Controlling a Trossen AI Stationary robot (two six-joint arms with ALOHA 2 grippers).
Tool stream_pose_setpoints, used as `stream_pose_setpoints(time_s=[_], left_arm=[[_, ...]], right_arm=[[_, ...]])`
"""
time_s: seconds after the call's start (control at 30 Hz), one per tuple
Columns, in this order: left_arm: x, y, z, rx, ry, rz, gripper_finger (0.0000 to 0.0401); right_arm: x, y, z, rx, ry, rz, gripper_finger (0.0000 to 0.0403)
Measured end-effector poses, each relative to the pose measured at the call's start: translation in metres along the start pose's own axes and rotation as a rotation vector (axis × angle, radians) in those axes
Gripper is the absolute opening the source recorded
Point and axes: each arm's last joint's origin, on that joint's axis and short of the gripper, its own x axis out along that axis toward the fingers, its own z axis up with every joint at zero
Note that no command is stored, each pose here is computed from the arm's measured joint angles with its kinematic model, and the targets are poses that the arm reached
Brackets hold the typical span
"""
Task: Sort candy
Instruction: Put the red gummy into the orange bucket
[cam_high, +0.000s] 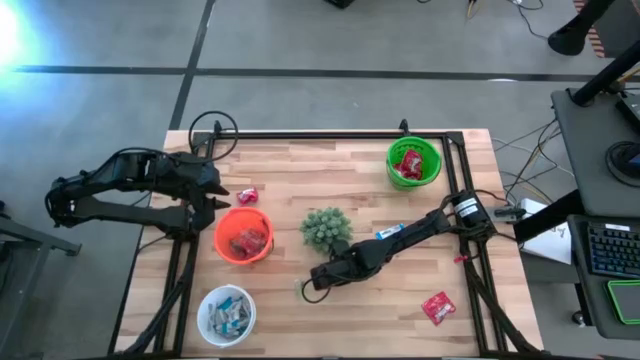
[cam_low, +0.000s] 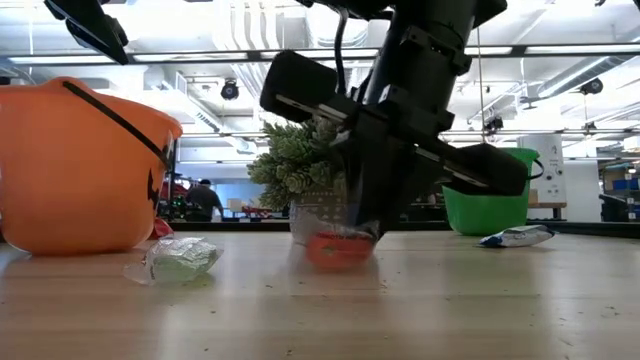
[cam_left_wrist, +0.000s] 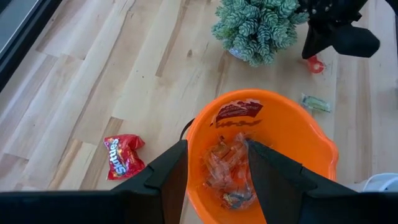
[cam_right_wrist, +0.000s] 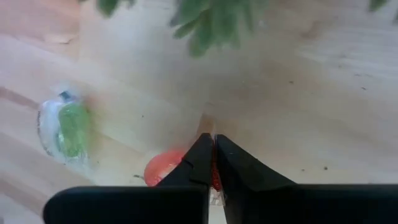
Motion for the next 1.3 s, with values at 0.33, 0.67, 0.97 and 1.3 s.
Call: stream_pose_setpoints(time_s=[0.33,0.67,0.97,1.3], left_arm=[[0.000,0.000,0.000,-0.001,0.003,-0.017,0.0150],[-0.001,-0.008,0.007,-0.042,-0.038,-0.237,0.0150],[-0.007,-0.016,0.029,-0.072,-0.230,-0.427,0.0170],[-0.009,-0.016,0.037,-0.156,-0.306,-0.410,0.0196]], right_arm=[[-0.027,0.034,0.000,-0.103,0.001,0.128,0.0008],[-0.097,0.094,0.006,-0.284,-0.196,0.383,0.0008],[-0.158,0.121,0.047,-0.415,-0.513,0.447,0.0008],[-0.175,0.119,0.109,-0.394,-0.679,0.388,0.0008]])
